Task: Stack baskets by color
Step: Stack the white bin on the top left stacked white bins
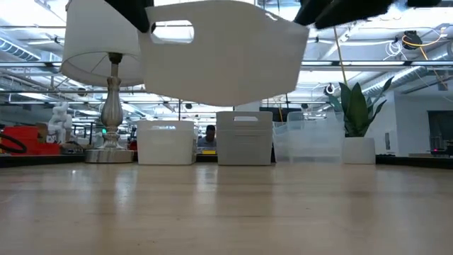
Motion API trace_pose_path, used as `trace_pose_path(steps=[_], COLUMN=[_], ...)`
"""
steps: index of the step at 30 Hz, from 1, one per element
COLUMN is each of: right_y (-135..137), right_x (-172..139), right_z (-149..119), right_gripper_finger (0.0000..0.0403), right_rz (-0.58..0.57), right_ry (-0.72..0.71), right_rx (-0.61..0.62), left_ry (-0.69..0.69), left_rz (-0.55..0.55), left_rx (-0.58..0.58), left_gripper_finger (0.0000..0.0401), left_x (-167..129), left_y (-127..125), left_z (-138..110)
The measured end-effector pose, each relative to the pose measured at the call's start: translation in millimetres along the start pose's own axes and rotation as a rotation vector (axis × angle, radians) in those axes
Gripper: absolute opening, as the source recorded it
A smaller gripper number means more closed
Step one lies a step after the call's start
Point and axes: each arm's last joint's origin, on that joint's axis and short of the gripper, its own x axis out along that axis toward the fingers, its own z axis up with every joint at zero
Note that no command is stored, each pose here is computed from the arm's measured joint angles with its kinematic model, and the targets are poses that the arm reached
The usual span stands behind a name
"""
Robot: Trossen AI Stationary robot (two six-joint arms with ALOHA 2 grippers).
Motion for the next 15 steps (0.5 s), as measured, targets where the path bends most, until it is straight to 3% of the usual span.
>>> trace_pose_path(steps=[3, 9, 15], right_y=[-0.4, -2.0, -5.9], right_x=[8.5, 17.9, 20.3], right_z=[0.6, -2.8, -7.2], right_gripper_finger=[0.0153, 0.0151, 0.01], right_rz=[-0.061, -0.05, -0.033], right_ry=[0.024, 0.049, 0.067], right_rx=[-0.04, -0.068, -0.062], left_ry=[0.005, 0.006, 0.002], left_rz=[-0.005, -0.001, 0.01], left_rx=[0.001, 0.005, -0.007], left_gripper_finger=[0.0007, 0.0007, 0.0018], left_x=[0.1, 0.1, 0.1], left_y=[-0.1, 0.4, 0.8], left_z=[-0.7, -0.8, -0.1])
